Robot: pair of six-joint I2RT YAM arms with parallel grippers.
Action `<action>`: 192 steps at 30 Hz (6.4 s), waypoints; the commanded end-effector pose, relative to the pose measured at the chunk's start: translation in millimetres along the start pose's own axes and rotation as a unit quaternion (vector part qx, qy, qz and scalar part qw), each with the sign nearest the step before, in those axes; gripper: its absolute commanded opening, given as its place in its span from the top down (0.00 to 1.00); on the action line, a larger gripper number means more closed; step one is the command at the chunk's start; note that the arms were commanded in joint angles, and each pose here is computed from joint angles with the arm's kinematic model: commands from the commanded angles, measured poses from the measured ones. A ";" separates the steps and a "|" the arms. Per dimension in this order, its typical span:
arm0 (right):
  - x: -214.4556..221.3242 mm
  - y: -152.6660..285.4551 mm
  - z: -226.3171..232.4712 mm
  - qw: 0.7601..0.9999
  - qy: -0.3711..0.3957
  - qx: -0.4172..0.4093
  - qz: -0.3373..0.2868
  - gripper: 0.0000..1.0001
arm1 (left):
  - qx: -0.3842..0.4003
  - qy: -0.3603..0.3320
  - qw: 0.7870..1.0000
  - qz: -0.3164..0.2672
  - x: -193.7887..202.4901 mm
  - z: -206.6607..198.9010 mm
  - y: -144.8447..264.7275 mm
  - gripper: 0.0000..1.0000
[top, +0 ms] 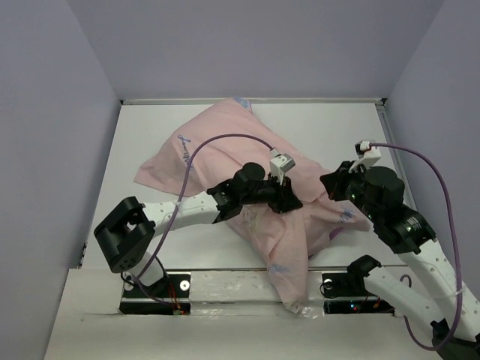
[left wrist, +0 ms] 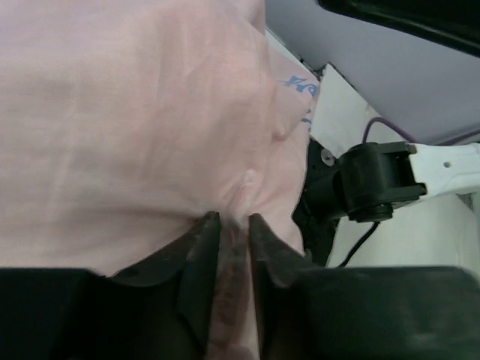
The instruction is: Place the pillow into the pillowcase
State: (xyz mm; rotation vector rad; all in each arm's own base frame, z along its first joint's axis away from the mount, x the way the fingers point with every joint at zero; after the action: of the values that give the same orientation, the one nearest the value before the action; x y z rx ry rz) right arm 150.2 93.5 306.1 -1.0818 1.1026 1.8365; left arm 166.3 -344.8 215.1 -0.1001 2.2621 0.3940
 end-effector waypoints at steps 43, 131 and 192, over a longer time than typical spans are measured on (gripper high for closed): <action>-7.8 -107.1 19.0 0.992 0.028 -0.122 -0.029 0.38 | -0.366 0.225 0.709 -0.559 -9.1 161.2 287.7 0.01; -50.6 -166.9 -97.2 0.971 -0.235 0.039 0.017 0.47 | -0.325 0.121 0.746 -0.569 -155.7 159.9 302.9 0.14; -43.3 -133.5 -67.4 0.994 -0.097 0.032 -0.026 0.22 | -0.440 0.260 0.767 -0.388 10.3 186.9 286.5 0.01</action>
State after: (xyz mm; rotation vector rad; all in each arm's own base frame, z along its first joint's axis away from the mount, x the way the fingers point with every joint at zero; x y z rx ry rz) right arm 291.5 71.4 269.4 -0.7883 1.0478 1.8178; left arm 259.8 -3.8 203.2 -1.8733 1.8967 0.9782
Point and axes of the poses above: each gripper's point midway between its finger pads, its own y axis back along the fingers, its own z axis along the line the jaws close on, x = y × z, the point moved 9 cm from there along y, back along the fingers, and after that the axes turned 4 degrees about y, right-handed, at the moved point
